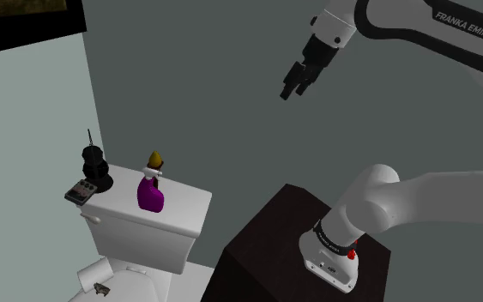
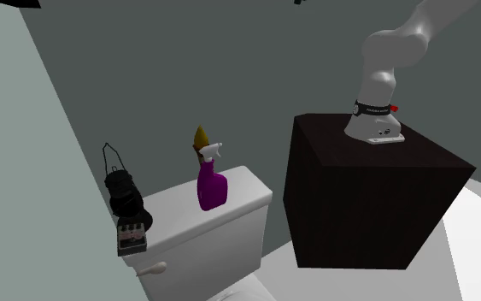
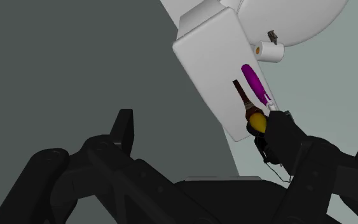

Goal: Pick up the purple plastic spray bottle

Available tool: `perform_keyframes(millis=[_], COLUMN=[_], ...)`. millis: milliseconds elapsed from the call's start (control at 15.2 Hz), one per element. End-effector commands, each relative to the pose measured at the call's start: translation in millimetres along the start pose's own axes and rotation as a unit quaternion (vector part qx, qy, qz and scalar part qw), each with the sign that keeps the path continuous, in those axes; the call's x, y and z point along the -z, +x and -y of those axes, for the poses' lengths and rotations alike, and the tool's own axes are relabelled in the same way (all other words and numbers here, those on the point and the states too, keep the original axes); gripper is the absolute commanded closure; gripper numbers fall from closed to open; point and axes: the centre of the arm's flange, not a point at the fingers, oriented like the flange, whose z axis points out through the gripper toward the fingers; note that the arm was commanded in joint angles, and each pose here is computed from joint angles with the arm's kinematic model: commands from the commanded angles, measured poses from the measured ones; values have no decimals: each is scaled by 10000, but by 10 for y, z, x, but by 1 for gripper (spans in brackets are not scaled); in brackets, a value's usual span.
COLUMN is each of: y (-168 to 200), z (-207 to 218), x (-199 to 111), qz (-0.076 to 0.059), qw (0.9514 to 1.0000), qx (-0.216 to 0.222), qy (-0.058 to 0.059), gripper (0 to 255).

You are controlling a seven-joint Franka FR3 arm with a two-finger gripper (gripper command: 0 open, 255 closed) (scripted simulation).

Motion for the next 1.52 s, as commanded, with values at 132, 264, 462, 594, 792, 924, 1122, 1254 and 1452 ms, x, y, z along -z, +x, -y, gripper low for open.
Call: perform_keyframes(millis=[132, 264, 462, 594, 792, 924, 1122, 1254, 1452], y=[38, 79, 145, 191, 265, 316, 396, 451, 537], z=[64, 131, 237, 312, 430, 513, 643, 735, 878], x=[-244, -488, -850, -1090, -1447, -1684, -2035, -2267, -2613], qz=[-84, -167, -293, -376, -502, -585, -710, -792, -916], qw=[9999, 9995, 9984, 9974, 9954, 9938, 9908, 9885, 9846], qx=[129, 259, 453, 582, 775, 904, 1097, 1225, 1416], qy=[41, 83, 144, 186, 247, 288, 350, 391, 452], gripper=[0, 0, 0, 0, 0, 0, 0, 0, 0])
